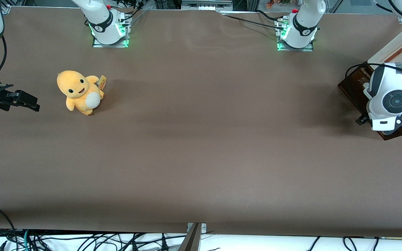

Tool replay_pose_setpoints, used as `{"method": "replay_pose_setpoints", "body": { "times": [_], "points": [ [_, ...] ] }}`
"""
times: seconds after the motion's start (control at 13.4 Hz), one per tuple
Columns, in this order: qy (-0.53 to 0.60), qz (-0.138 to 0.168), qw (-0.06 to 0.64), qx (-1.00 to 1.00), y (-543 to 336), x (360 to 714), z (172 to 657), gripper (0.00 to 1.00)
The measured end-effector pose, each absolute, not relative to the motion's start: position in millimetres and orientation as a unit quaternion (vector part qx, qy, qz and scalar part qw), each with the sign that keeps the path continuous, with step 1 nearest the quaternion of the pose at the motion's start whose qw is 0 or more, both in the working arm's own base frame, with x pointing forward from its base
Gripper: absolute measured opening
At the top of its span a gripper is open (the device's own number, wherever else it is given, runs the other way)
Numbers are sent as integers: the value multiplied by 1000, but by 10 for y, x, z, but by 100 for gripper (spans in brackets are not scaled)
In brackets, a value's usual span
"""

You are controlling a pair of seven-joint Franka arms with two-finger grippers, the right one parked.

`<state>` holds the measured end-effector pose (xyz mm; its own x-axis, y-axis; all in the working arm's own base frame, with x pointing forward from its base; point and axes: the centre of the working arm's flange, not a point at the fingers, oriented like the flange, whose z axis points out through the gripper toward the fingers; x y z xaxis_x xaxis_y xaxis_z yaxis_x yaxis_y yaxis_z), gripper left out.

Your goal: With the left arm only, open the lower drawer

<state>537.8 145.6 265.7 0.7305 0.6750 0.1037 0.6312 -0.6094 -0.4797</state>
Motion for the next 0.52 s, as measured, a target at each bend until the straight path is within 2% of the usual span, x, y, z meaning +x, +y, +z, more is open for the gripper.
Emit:
{"method": "replay_pose_setpoints", "body": {
  "times": [0.52],
  "points": [
    [-370, 30, 237, -898, 1191, 5543, 2708, 100]
  ]
}}
